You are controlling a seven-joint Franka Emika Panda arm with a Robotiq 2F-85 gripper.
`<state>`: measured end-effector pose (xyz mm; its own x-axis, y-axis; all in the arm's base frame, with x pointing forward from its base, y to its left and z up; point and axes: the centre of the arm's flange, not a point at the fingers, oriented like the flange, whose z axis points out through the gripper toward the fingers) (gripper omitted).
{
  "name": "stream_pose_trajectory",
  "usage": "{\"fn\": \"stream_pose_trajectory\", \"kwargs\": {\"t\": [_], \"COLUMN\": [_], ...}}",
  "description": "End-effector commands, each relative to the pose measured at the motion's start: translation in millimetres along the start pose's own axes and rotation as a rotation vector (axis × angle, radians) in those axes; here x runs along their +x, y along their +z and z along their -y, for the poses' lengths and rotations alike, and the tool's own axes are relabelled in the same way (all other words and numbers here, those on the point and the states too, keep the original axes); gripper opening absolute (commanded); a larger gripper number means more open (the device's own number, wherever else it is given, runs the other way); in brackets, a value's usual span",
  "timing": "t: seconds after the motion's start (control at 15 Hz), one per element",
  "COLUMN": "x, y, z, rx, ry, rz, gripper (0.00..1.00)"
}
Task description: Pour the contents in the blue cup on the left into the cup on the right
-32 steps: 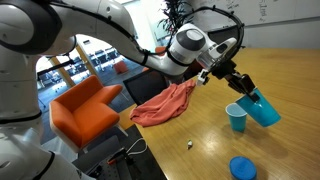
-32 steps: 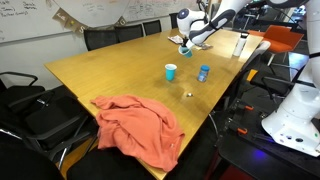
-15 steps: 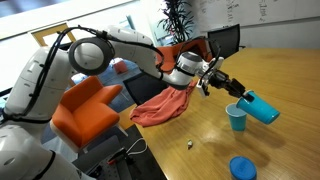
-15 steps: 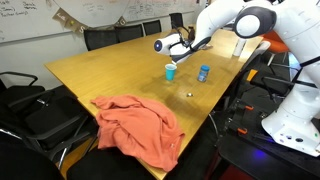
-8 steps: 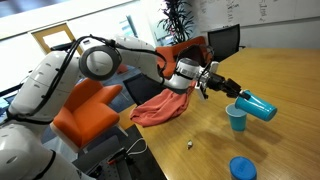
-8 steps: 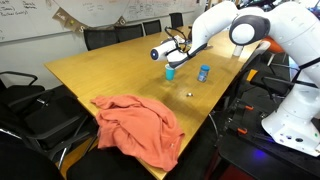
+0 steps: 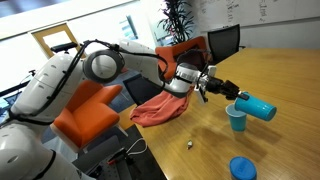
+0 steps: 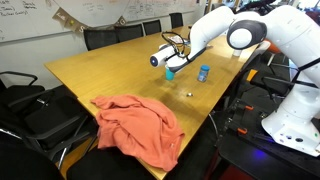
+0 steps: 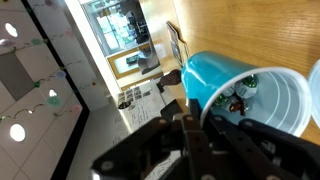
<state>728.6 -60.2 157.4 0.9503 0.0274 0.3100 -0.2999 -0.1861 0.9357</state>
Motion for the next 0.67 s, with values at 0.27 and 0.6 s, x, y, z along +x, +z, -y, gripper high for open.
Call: {"fn": "stream_pose_trajectory", "kwargs": {"t": [0.27,0.6], "x": [4,2], "y": [-8,-1], "z": [10,21], "rx": [-0.115,-0.172], "ry": [-0.083,-0.133], "rz": [-0.030,-0.042], "gripper": [0.01,0.01]}}
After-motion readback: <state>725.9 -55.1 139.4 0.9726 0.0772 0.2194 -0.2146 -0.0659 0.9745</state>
